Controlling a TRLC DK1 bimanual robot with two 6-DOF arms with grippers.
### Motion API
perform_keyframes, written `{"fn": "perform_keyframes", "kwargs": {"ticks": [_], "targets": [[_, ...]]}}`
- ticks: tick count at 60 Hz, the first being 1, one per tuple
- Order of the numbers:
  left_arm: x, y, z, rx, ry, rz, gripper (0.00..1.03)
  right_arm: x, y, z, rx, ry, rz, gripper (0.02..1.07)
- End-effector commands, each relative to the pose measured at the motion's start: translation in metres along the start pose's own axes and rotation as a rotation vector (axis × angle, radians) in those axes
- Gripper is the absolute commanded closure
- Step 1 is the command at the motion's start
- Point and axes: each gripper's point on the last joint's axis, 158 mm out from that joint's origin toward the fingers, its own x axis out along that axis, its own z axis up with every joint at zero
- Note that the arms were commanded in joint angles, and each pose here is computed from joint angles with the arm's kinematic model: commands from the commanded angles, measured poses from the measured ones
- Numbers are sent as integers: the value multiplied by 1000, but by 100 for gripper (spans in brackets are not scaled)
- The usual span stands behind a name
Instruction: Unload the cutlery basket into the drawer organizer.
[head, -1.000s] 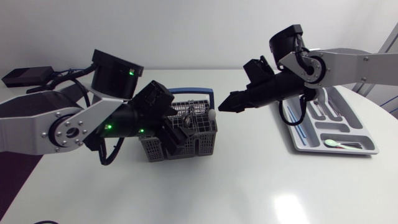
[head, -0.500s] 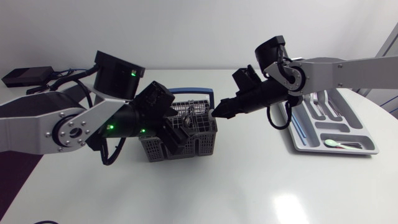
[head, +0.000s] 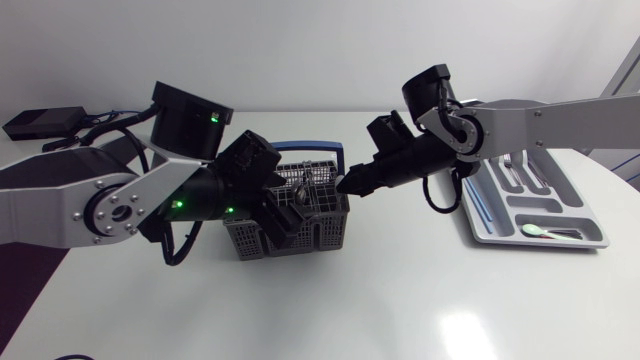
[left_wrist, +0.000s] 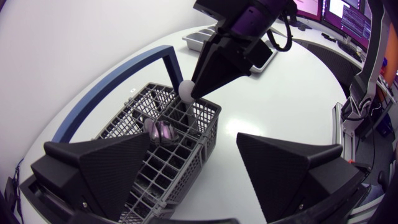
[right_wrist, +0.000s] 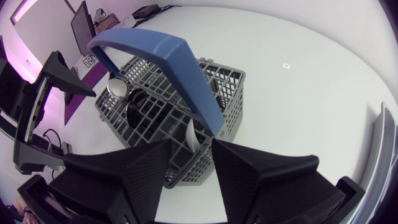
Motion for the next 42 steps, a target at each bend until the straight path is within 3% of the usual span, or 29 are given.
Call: {"fn": "perform_keyframes", "kwargs": {"ticks": [1,42], "targets": [[4,-9,-8,-19,15,-25,6,-1,2,-5,20,3,-8,57],[3,-15,-6,-7,8,-34,6,-4,8,-1,-20,-21,-49,57]]}}
